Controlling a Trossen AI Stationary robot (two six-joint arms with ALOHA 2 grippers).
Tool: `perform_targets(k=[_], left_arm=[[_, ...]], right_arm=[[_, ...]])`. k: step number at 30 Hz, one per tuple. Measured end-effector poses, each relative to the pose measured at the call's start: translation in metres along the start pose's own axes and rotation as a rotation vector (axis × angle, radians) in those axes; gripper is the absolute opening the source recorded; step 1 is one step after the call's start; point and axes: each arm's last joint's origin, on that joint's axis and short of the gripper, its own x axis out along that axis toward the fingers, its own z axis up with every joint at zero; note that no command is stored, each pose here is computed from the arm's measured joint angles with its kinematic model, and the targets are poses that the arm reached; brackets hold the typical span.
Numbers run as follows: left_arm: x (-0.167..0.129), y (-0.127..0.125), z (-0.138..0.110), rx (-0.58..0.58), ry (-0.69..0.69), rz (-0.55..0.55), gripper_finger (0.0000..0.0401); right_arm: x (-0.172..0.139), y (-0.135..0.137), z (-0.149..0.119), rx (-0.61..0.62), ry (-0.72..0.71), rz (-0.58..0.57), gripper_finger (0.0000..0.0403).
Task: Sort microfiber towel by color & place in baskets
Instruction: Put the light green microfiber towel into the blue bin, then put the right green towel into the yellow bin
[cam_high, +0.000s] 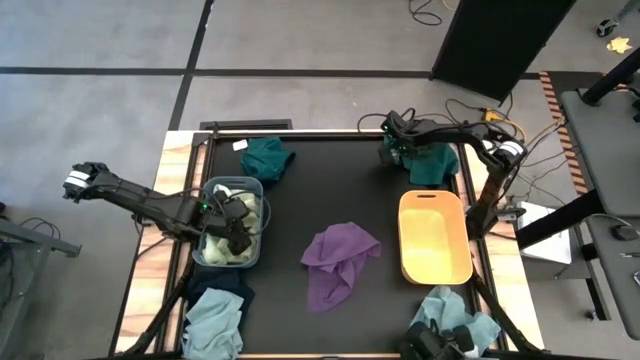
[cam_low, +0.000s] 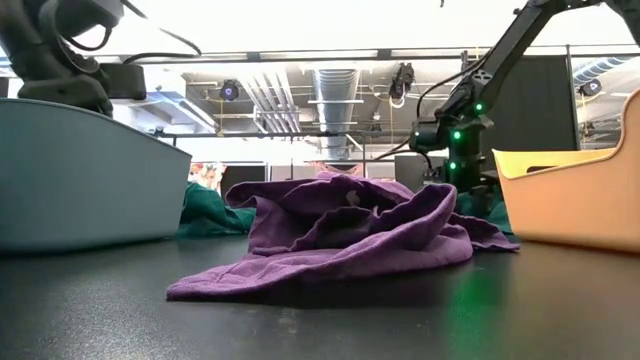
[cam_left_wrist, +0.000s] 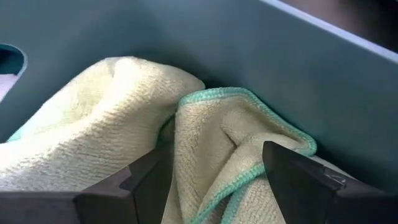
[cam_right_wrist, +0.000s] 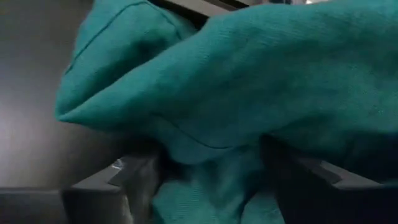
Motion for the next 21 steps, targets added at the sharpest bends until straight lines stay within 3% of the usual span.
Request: perform_targets(k=[5,11,15,21], left_arm=[[-0.001,-0.002,0.003,0.013,-0.023,-0.024,0.0231],[-0.015,0.000,0.012,0.039,-0.095,-0.031,0.0231],[-0.037,0.005,0.023,0.035,-0.144,0.000,0.0231],[-0.067,0.009,0.042,0.053,-0.339,-0.050,0.0231]], right_arm=[[0.006,0.002,-0.001,-0.048,0.011,-0.004,0.0168],[-0.007,0.000,0.002,-0.083,-0.052,-0.002,0.0025],[-0.041,0.003,0.002,-0.092,-0.153,0.032,0.0012],[-0.123,0.027,-0.020,-0.200,-0.379,0.216,0.0010]])
